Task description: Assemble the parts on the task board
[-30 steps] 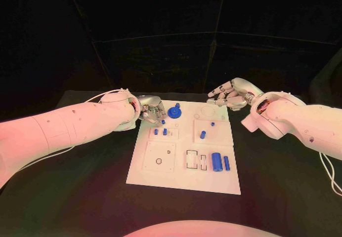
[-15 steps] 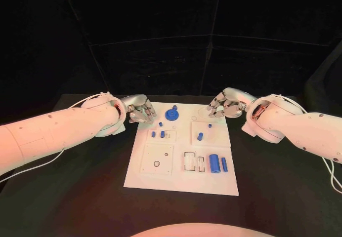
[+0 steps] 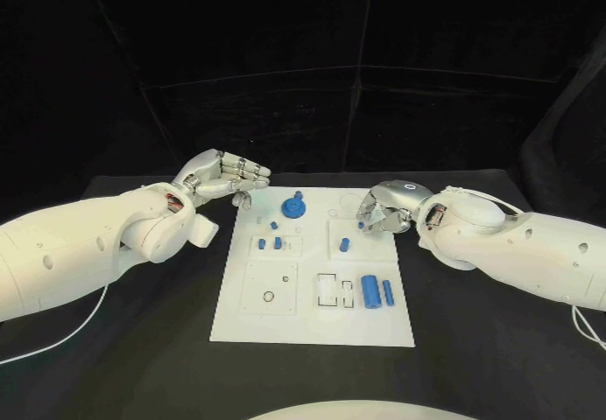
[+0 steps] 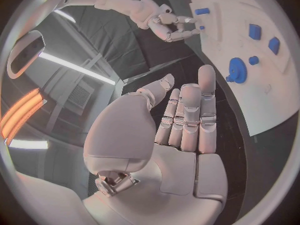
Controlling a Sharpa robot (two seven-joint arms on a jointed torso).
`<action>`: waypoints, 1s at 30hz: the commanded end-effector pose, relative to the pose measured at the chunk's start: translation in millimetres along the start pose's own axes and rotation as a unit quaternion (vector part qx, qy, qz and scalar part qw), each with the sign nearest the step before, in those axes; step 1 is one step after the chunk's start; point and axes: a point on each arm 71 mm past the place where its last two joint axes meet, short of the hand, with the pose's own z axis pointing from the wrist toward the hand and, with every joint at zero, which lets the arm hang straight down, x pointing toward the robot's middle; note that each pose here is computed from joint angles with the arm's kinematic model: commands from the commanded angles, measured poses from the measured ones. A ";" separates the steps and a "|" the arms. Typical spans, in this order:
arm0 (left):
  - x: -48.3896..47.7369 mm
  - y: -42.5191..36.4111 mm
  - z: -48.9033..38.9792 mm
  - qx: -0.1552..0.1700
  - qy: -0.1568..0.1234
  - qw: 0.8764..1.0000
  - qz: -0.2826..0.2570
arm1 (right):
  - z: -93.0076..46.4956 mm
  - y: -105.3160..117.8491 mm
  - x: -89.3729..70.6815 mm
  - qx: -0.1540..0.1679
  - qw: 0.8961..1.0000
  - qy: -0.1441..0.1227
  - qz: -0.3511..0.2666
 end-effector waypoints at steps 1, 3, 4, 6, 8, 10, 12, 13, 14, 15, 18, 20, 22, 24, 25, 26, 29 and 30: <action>-4.7 -5.8 -3.3 0.033 -0.042 0.994 -0.091 | 1.4 1.8 -0.3 0.000 0.999 -0.004 -0.043; -5.1 -6.0 -5.0 0.033 -0.043 0.994 -0.096 | 2.4 2.6 0.5 -0.001 0.999 -0.004 -0.044; -5.4 -6.0 -5.6 0.033 -0.045 0.994 -0.098 | 3.0 3.1 0.8 -0.001 0.999 -0.004 -0.045; -6.0 -5.9 -6.5 0.032 -0.046 0.993 -0.101 | 4.2 4.1 1.4 -0.002 0.999 -0.003 -0.045; -6.3 -5.8 -6.9 0.031 -0.048 0.993 -0.104 | 5.1 4.7 1.8 -0.003 0.999 -0.003 -0.044; -6.4 -5.7 -7.4 0.030 -0.047 0.993 -0.106 | 6.0 4.9 2.2 -0.003 0.999 -0.003 -0.044; -6.4 -5.4 -7.7 0.029 -0.047 0.993 -0.108 | 6.9 4.7 2.9 -0.002 0.999 0.000 -0.041; -6.5 -5.3 -7.8 0.028 -0.047 0.993 -0.109 | 7.2 4.5 3.2 -0.001 0.999 0.001 -0.040; -6.6 -5.2 -7.8 0.027 -0.047 0.993 -0.109 | 7.5 4.2 3.7 -0.001 0.999 0.005 -0.040; -6.7 -5.1 -7.9 0.027 -0.047 0.993 -0.110 | 7.8 3.9 4.4 0.000 0.999 0.009 -0.039; -6.9 -4.7 -8.1 0.025 -0.046 0.993 -0.110 | 8.3 3.0 6.3 0.003 0.999 0.021 -0.037; -7.1 -4.4 -8.2 0.023 -0.045 0.993 -0.111 | 8.5 2.8 7.5 0.004 0.999 0.029 -0.035; -7.5 -4.0 -8.4 0.021 -0.044 0.993 -0.112 | 8.8 2.9 8.5 0.004 0.999 0.035 -0.034; -7.7 -3.9 -8.4 0.021 -0.043 0.993 -0.112 | 8.9 3.2 8.9 0.004 0.999 0.038 -0.034; -7.9 -3.8 -8.5 0.020 -0.043 0.993 -0.112 | 9.0 3.4 9.2 0.003 0.999 0.040 -0.034; -8.0 -3.6 -8.6 0.020 -0.043 0.993 -0.112 | 9.2 3.6 9.5 0.003 0.999 0.042 -0.034; -8.9 -3.3 -8.9 0.019 -0.045 0.993 -0.111 | 9.4 4.2 10.5 0.003 0.998 0.049 -0.033; -9.2 -3.2 -8.9 0.018 -0.046 0.993 -0.111 | 9.4 4.3 10.9 0.003 0.998 0.051 -0.033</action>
